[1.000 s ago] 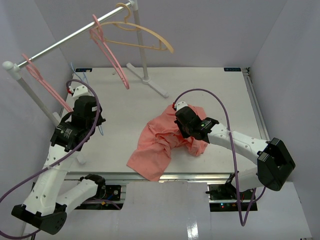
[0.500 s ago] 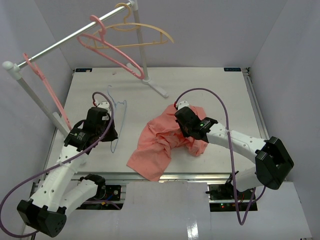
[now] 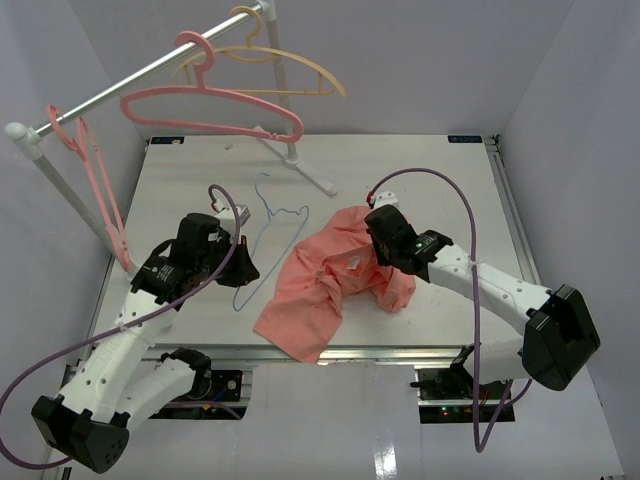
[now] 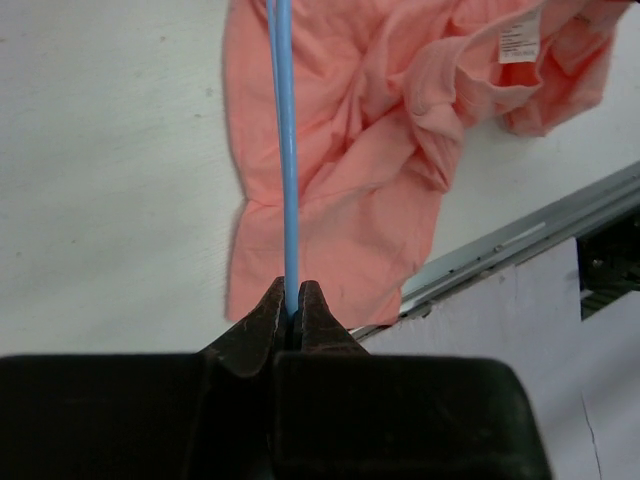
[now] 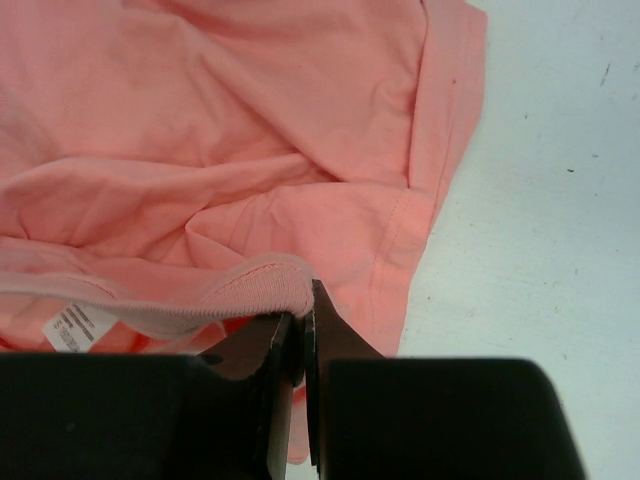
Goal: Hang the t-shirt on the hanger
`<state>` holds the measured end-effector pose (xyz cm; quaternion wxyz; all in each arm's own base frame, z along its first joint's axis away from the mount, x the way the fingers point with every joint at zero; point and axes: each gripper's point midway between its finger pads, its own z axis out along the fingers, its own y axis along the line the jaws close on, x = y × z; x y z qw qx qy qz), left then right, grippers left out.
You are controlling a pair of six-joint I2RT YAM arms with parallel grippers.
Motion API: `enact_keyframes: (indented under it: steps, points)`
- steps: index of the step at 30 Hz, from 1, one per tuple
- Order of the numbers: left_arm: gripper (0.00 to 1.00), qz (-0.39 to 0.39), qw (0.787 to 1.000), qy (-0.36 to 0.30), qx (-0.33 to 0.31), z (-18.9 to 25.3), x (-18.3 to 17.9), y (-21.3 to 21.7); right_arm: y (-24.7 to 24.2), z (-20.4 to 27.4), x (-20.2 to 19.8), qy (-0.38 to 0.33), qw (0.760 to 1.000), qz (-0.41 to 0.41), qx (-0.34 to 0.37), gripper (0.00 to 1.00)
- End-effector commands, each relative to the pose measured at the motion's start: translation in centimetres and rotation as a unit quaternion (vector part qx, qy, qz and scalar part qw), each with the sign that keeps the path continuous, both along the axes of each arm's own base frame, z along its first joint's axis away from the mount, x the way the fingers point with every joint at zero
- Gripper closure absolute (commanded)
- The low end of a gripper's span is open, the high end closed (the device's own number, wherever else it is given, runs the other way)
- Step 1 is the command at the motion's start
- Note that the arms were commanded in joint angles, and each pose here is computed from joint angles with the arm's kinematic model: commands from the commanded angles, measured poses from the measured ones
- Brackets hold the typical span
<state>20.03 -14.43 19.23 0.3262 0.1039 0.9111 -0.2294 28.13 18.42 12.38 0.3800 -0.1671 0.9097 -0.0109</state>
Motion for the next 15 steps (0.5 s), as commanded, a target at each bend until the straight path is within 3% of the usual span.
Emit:
enact_keyframes:
  steps: [1,15]
  points:
    - [1.0,-0.104,0.989,-0.059,-0.085,4.2,-2.0,-3.2,-0.8,2.4,1.0,-0.019,0.999,-0.013,0.036,0.92]
    - [1.0,-0.184,0.967,-0.107,-0.142,9.1,-5.4,-4.3,-0.4,1.9,2.0,0.007,0.998,-0.013,0.057,0.92]
